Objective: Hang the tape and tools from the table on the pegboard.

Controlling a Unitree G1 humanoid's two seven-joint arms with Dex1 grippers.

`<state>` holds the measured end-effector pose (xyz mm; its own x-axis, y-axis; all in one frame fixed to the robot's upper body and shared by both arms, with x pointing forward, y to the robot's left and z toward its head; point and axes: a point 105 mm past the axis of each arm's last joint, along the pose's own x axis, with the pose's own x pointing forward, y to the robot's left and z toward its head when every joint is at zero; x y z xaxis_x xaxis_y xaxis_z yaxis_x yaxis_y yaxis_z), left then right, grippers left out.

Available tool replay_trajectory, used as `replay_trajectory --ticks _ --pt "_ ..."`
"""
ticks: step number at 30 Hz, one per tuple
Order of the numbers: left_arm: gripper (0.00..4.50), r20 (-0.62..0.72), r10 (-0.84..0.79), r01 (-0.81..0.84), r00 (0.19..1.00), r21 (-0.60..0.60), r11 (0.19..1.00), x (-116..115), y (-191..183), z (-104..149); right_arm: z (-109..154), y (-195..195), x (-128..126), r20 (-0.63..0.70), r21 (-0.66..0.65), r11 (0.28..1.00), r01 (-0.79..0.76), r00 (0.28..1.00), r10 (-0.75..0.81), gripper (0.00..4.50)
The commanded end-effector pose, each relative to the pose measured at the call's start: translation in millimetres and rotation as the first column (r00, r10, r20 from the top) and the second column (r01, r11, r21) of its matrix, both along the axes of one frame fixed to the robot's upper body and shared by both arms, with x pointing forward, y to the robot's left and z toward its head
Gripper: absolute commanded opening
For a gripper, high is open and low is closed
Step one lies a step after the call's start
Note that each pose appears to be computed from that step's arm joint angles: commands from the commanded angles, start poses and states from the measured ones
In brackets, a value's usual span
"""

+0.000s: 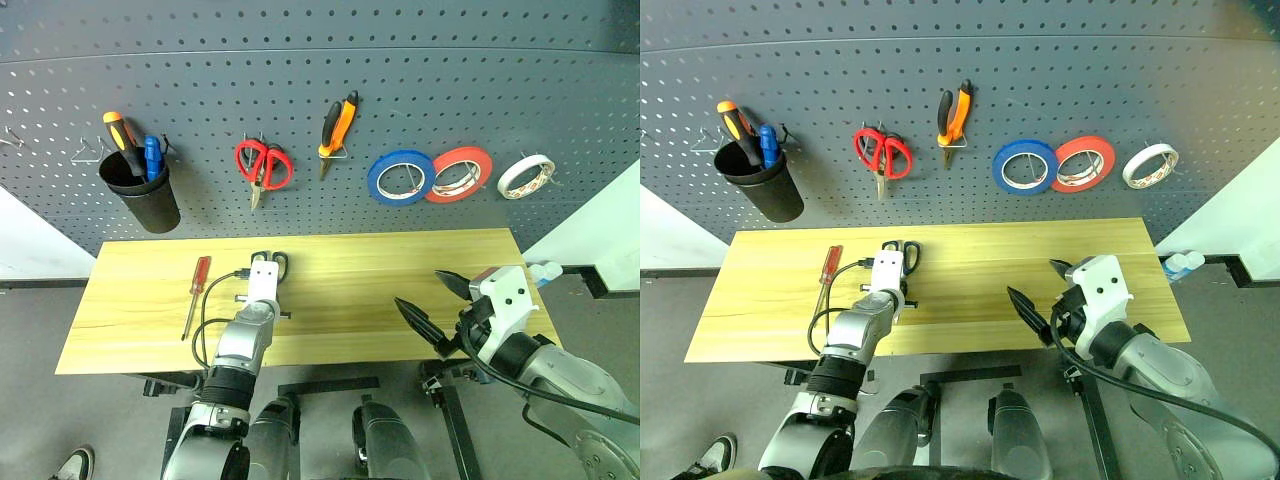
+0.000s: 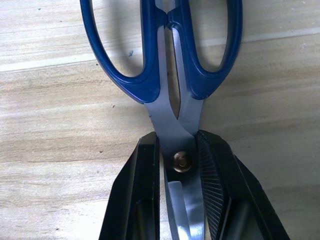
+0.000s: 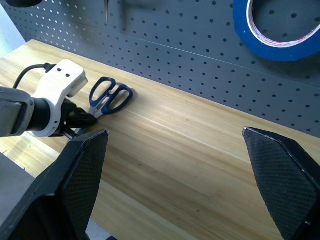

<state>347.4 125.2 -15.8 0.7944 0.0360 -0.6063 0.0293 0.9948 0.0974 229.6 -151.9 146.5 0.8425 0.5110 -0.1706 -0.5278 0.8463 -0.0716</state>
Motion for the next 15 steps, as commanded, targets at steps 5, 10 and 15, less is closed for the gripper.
replay_trajectory --ticks 5,10,15 --pt "0.73 -0.065 -0.031 0.034 0.997 0.046 0.998 -18 7 -20 11 6 -2 0.055 0.013 1.0 -0.022 0.998 0.022 4.5" --pt "0.73 -0.026 -0.071 0.072 0.997 0.054 0.996 -18 2 -13 15 8 -5 0.059 0.044 0.997 -0.06 0.997 0.058 4.5" --pt "0.73 0.03 -0.134 0.131 0.991 0.078 0.988 -16 -4 -3 27 6 -6 0.094 0.082 0.992 -0.094 0.992 0.086 4.5"
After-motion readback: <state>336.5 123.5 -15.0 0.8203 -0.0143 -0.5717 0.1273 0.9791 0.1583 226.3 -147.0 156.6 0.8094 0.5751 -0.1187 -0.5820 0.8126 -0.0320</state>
